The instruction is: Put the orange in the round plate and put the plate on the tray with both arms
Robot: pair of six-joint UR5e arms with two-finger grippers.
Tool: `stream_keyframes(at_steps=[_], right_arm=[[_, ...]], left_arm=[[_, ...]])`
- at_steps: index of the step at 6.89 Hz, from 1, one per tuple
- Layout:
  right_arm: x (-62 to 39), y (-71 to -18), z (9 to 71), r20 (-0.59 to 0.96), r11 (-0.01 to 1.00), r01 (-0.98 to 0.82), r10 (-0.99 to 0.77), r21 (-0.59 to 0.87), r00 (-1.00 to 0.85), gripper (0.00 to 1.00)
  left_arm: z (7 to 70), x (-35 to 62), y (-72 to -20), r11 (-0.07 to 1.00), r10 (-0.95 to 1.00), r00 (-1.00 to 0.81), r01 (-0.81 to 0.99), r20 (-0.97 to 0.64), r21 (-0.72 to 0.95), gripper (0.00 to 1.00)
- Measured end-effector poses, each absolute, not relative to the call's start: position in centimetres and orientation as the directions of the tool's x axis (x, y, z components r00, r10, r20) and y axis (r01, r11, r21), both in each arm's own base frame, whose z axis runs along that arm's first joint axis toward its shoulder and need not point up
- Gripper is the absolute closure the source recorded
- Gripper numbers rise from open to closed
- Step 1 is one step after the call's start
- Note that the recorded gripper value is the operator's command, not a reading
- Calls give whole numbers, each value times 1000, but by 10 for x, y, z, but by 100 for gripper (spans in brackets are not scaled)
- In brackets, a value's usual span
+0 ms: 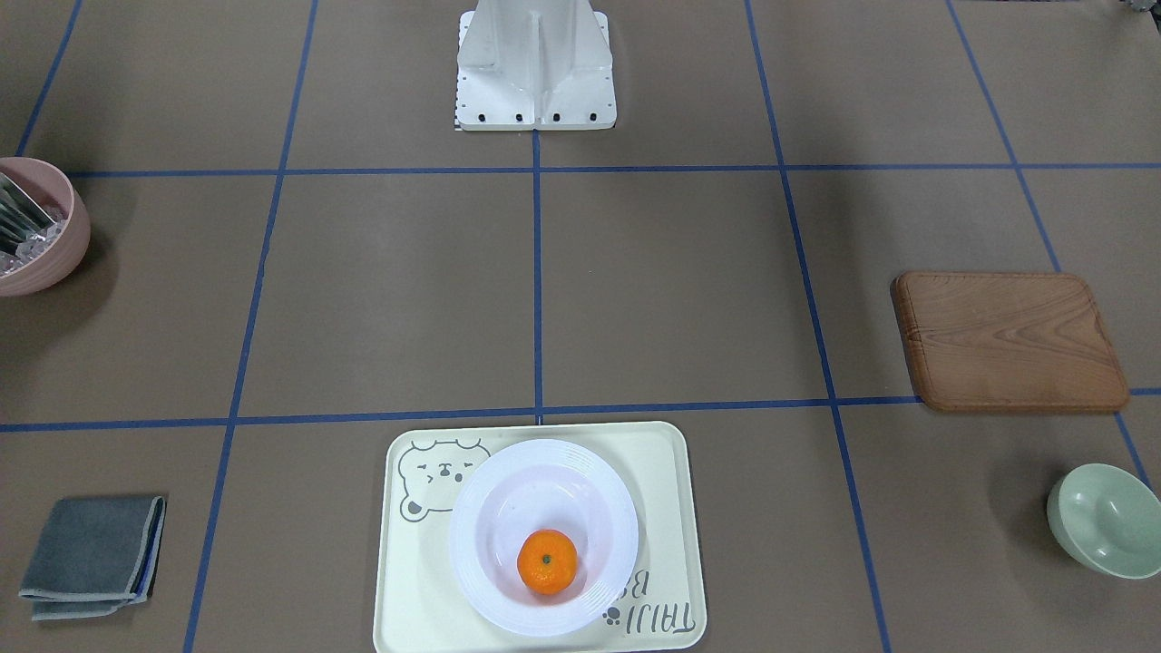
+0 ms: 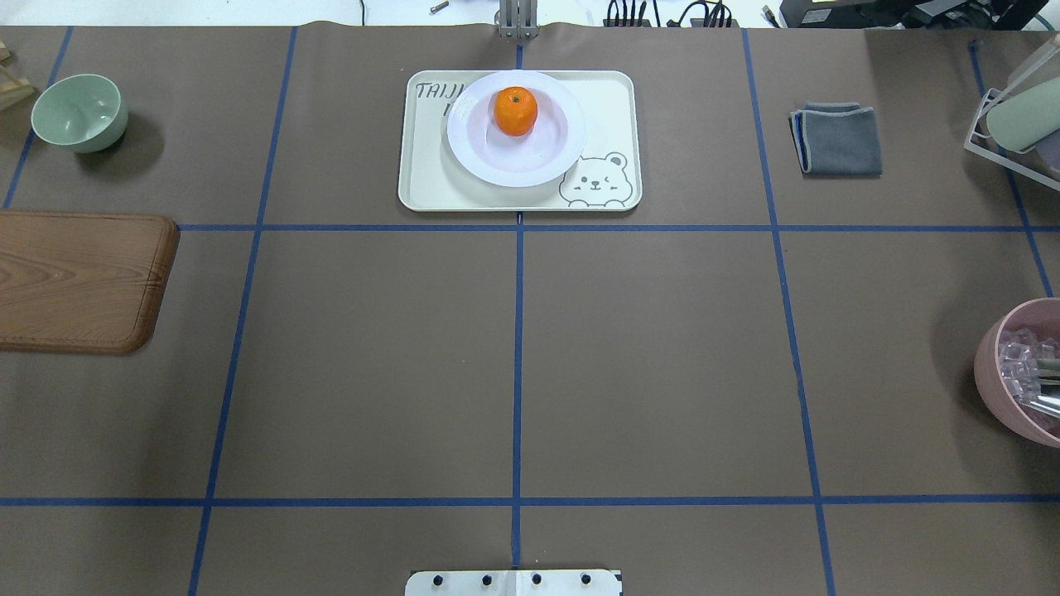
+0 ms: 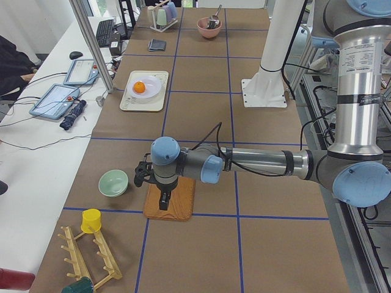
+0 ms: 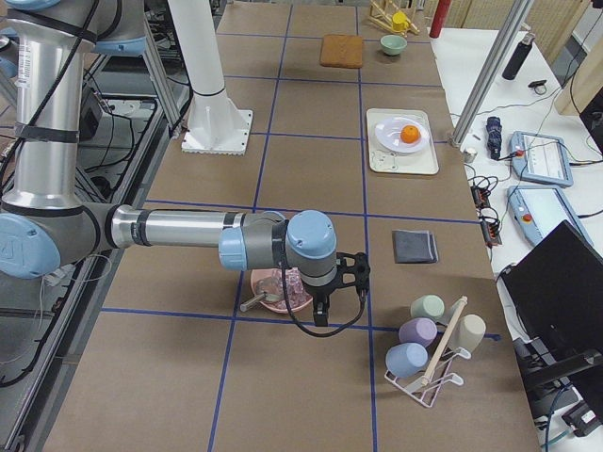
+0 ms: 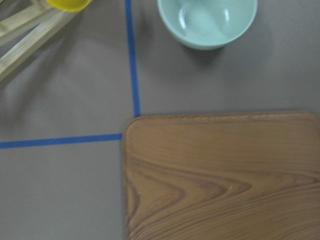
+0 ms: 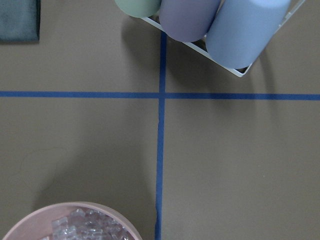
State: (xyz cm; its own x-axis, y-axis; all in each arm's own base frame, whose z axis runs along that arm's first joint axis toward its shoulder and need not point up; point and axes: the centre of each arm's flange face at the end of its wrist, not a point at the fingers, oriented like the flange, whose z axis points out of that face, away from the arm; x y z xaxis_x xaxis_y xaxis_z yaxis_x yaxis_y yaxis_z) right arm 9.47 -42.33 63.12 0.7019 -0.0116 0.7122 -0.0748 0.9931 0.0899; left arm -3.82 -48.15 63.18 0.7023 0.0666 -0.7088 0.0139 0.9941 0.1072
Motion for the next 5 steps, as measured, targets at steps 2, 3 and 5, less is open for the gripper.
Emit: stream_keyframes(at_steps=[2,3,5], right_arm=[[101,-423,617,711,998,-54,19,26,703,0],[105,-429,607,711,998,-57,49,-13,702,0],[104,-436,621,693,998,-47,67,-47,718,0]], left_arm=[[649,-41,-482,998,18,702,27,-712,53,1],[652,-40,-484,998,-9,701,46,-713,32,1],[650,-40,-485,998,-22,699,56,-714,25,1]])
